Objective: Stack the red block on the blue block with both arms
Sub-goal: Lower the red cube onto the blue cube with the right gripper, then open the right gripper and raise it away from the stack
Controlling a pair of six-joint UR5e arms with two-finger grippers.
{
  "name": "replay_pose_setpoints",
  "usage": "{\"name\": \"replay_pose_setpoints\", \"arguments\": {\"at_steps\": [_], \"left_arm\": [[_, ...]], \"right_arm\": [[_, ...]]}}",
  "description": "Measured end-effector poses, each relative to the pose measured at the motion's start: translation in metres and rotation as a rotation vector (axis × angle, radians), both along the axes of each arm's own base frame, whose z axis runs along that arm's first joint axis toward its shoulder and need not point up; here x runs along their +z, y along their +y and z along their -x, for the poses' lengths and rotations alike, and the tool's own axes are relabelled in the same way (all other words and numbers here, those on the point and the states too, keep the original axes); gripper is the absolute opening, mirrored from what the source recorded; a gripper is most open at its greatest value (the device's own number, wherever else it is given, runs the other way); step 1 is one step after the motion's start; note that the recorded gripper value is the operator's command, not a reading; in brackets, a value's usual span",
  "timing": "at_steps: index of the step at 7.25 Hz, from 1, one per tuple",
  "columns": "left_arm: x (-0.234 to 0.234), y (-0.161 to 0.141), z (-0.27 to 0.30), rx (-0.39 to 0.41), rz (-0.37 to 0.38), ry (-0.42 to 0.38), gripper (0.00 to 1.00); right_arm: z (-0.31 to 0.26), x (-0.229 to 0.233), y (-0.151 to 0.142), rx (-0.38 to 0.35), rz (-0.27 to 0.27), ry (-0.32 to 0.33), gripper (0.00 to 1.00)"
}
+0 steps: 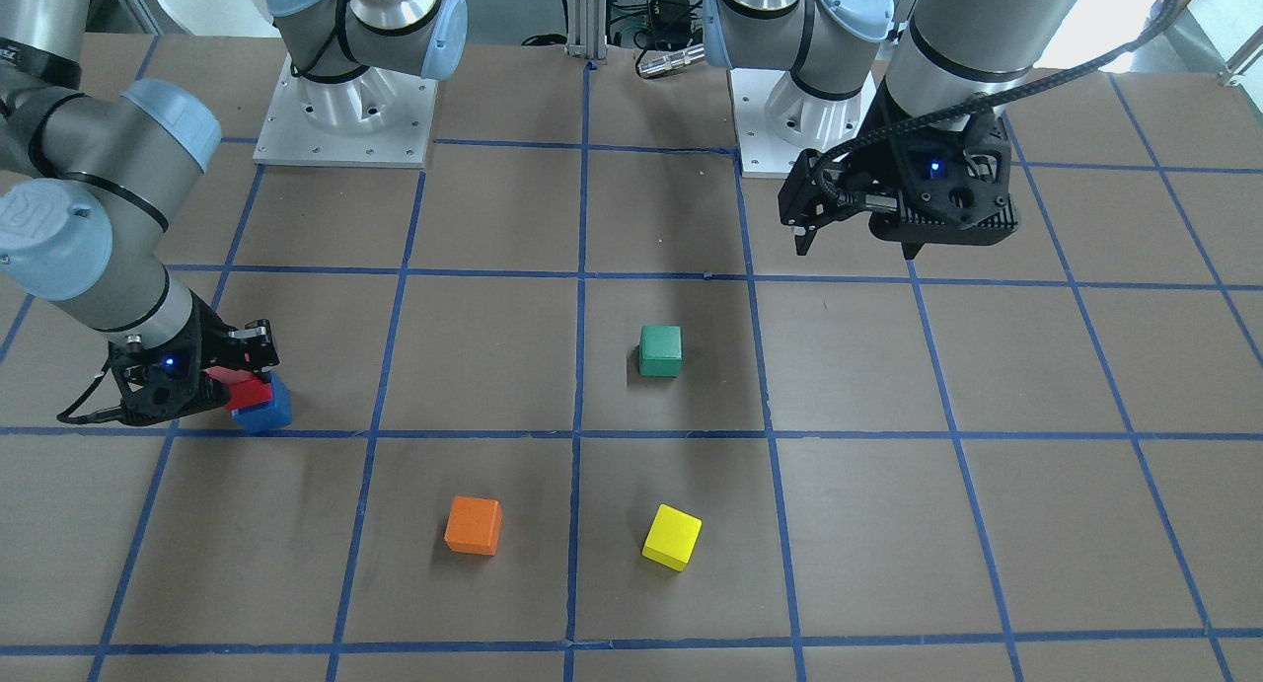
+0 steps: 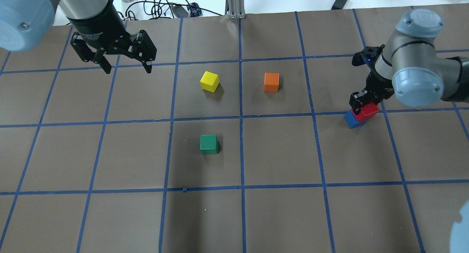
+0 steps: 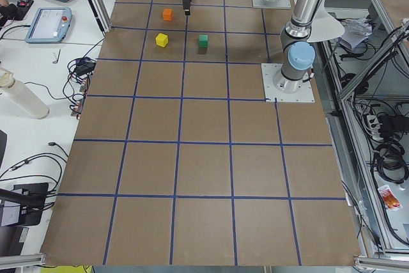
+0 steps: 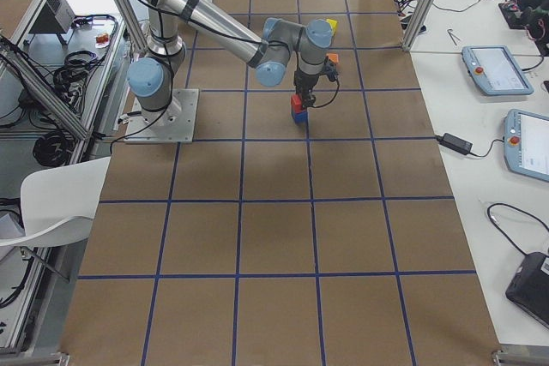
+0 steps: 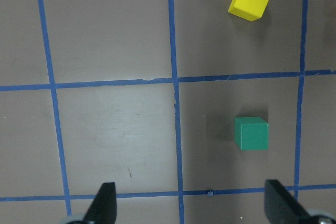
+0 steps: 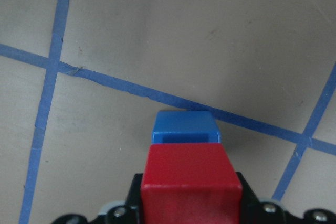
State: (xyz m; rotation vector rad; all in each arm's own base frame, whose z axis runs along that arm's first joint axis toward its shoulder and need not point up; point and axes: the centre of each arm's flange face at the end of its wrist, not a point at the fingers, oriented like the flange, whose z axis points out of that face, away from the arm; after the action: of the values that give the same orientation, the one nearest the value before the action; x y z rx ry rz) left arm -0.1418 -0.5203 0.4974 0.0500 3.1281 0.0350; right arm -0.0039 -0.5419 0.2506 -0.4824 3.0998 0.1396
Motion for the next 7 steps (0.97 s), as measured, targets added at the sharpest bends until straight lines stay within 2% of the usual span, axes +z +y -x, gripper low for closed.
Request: {"name": "replay_pose_setpoints", "arguments": {"at_steps": [2, 3, 4, 5, 7], "left_arm": [[0.000, 0.000, 0.000, 0.000, 0.000, 0.000, 1.00], [0.000, 0.000, 0.000, 0.000, -0.001, 0.001, 1.00], [-0.001, -0.001, 0.000, 0.000, -0.001, 0.001, 1.00], [0.000, -0.001, 0.000, 0.000, -0.001, 0.001, 1.00], [0.000, -0.001, 0.000, 0.000, -0.001, 0.001, 1.00]], "right_arm": [[0.000, -0.003, -0.001, -0.001, 0.000, -0.002, 0.67], [0.000, -0.003, -0.002, -0.001, 0.004, -0.002, 0.78], [0.000, -0.003, -0.002, -0.001, 0.006, -0.001, 0.94], [0.000, -0.002, -0.002, -0.003, 0.006, 0.001, 1.00], [0.001, 0.008, -0.003, -0.008, 0.008, 0.005, 1.00]]}}
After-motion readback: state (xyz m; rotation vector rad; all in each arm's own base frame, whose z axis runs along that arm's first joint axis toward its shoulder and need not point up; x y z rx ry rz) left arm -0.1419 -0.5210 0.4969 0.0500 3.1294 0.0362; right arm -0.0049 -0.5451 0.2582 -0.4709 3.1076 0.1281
